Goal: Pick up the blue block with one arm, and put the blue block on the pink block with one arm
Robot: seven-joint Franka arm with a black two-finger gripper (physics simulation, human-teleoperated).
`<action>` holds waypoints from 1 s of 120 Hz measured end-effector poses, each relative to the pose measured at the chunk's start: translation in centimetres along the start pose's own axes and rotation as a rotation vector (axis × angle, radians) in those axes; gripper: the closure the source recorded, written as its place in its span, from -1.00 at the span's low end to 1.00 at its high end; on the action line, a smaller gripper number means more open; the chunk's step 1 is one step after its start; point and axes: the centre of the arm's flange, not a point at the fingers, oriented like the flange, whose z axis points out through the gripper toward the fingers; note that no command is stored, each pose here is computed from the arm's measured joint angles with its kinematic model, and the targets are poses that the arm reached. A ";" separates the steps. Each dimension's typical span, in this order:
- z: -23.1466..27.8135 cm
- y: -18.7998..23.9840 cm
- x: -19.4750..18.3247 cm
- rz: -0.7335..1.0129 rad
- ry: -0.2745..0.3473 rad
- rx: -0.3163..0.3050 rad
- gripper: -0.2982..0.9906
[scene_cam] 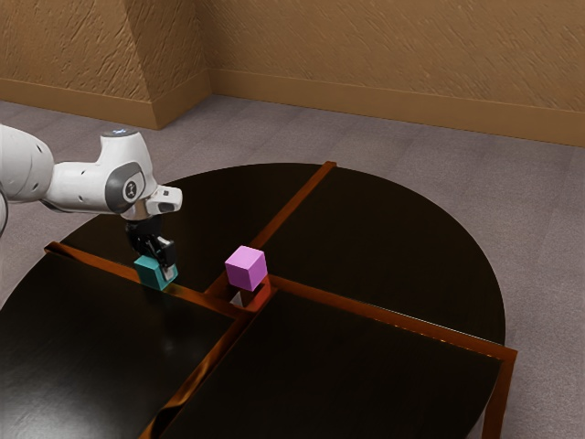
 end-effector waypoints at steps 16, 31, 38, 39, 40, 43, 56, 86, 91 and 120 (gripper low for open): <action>-0.4 0.0 0.0 -0.003 0.001 0.003 -0.10; -1.2 0.3 0.1 -0.001 0.008 0.006 -0.10; -1.7 0.8 0.3 0.004 0.014 0.006 -0.08; -1.8 0.9 0.4 0.005 0.015 0.006 -0.07; -1.9 0.9 0.4 0.006 0.016 0.006 -0.07; -2.2 1.2 0.5 0.009 0.020 0.007 -0.06; -4.4 2.4 1.0 0.020 0.047 0.009 -0.01; -9.9 6.5 2.4 0.023 0.117 -0.032 0.03; -10.5 7.0 2.8 0.015 0.122 -0.046 0.03; -10.7 10.0 7.0 -0.017 0.083 -0.122 0.00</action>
